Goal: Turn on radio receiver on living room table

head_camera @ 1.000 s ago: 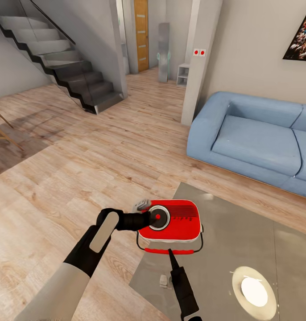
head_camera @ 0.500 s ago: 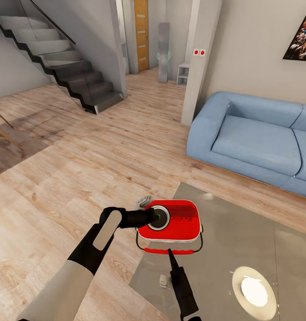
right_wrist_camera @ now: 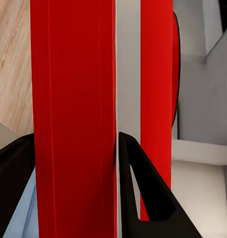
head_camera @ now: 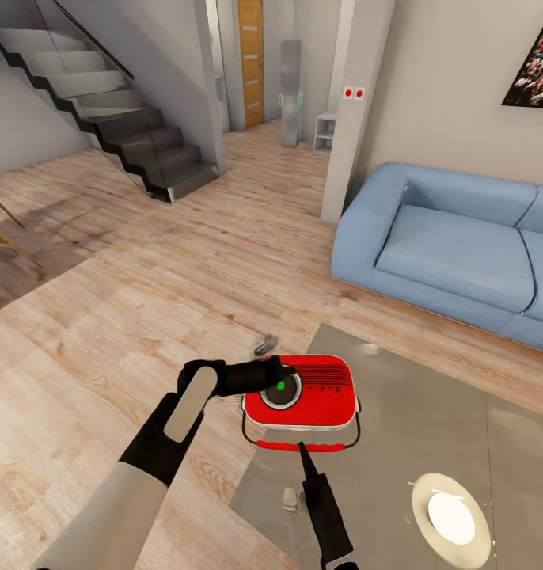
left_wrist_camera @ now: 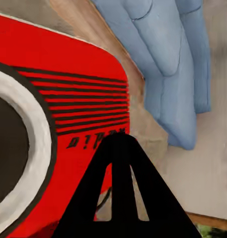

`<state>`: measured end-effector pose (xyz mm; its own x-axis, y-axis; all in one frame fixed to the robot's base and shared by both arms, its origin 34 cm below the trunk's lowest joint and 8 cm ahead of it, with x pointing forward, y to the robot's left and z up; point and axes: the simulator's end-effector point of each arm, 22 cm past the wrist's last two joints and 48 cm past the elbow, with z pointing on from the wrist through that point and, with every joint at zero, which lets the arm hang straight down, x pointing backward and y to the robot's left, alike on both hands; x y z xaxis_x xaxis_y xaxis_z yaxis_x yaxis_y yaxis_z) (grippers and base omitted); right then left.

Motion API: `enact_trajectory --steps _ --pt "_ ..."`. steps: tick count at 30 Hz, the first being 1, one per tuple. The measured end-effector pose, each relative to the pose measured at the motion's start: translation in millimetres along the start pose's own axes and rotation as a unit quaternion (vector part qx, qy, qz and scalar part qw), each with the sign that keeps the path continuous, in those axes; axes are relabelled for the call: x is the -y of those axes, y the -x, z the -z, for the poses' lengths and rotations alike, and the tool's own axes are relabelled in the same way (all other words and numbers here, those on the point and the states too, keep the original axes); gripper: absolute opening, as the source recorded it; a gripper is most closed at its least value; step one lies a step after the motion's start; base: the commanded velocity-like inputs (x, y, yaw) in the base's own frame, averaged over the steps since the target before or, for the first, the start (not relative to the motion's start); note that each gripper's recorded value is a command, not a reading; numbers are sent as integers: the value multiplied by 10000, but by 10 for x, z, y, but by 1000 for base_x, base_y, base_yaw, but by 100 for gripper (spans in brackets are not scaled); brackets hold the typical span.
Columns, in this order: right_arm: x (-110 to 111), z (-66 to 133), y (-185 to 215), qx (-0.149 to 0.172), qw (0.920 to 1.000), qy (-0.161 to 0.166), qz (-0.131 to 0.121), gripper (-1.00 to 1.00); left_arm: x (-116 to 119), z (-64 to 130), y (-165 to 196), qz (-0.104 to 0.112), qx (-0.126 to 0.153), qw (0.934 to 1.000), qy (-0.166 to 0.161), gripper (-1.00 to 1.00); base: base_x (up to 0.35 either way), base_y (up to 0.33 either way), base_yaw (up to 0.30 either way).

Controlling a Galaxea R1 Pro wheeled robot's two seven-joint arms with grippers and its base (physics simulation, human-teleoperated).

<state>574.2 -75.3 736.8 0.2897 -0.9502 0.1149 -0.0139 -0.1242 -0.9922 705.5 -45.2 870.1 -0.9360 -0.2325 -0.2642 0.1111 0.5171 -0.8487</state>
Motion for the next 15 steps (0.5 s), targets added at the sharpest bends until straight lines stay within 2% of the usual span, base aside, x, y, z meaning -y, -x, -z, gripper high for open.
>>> enact_trajectory --steps 3,4,10,15 --pt "0 0 1 5 10000 0 -3 -100 454 108 95 -270 74 9978 -609 -100 0 0 0" --pt "-2 0 1 5 10000 3 -6 -100 554 140 99 -337 54 9968 -723 -100 0 0 0" --pt "-43 2 -12 -8 10000 92 -10 -100 1222 256 108 -447 67 9872 -1531 -100 0 0 0" --pt "-54 2 -23 -26 9999 113 -17 -100 1335 298 125 -499 104 9848 -1658 -100 0 0 0"
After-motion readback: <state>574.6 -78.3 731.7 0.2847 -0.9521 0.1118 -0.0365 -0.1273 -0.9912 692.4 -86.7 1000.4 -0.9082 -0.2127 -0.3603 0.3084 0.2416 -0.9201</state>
